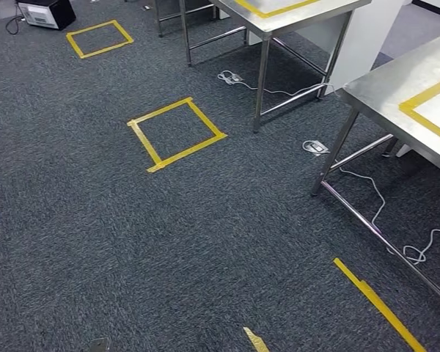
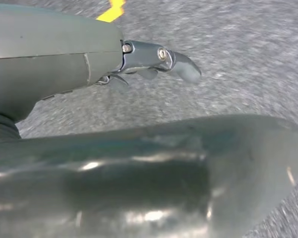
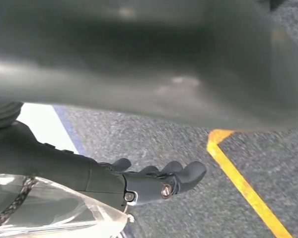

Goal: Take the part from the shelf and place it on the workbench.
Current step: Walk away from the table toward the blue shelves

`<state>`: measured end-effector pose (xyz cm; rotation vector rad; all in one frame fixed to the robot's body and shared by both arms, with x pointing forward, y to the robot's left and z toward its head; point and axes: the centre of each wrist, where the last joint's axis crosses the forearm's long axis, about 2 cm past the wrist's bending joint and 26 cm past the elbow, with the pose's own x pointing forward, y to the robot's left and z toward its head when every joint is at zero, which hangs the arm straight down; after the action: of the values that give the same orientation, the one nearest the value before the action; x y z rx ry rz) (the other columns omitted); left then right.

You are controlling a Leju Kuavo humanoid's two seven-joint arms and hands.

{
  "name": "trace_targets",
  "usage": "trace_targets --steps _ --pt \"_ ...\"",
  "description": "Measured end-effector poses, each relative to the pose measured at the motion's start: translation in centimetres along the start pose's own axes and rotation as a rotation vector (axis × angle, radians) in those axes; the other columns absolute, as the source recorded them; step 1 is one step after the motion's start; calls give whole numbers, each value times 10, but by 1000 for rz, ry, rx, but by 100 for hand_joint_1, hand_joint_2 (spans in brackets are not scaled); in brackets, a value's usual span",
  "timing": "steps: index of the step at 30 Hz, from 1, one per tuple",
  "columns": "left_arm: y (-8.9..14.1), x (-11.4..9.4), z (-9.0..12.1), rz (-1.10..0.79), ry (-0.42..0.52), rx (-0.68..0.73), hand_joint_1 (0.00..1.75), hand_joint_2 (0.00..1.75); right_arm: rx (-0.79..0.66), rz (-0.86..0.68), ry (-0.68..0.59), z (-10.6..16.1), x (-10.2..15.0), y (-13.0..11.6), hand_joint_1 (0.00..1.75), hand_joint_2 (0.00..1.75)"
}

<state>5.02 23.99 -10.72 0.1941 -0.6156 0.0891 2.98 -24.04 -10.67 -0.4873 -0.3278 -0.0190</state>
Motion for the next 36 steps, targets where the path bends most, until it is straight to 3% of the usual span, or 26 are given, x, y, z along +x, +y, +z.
trace_targets --steps 12,18,23,36 --pt "-11 -6 7 3 65 -24 0 0 -2 -4 -7 3 -4 3 0 0" --pt "-10 -6 7 6 4 -30 0 0 42 25 -79 4 0 6 0 0" --pt "-8 7 -1 29 -76 -24 0 0 62 57 -126 5 3 9 0 0" --pt "6 14 -10 -13 -62 37 0 0 90 93 -136 4 8 10 0 0"
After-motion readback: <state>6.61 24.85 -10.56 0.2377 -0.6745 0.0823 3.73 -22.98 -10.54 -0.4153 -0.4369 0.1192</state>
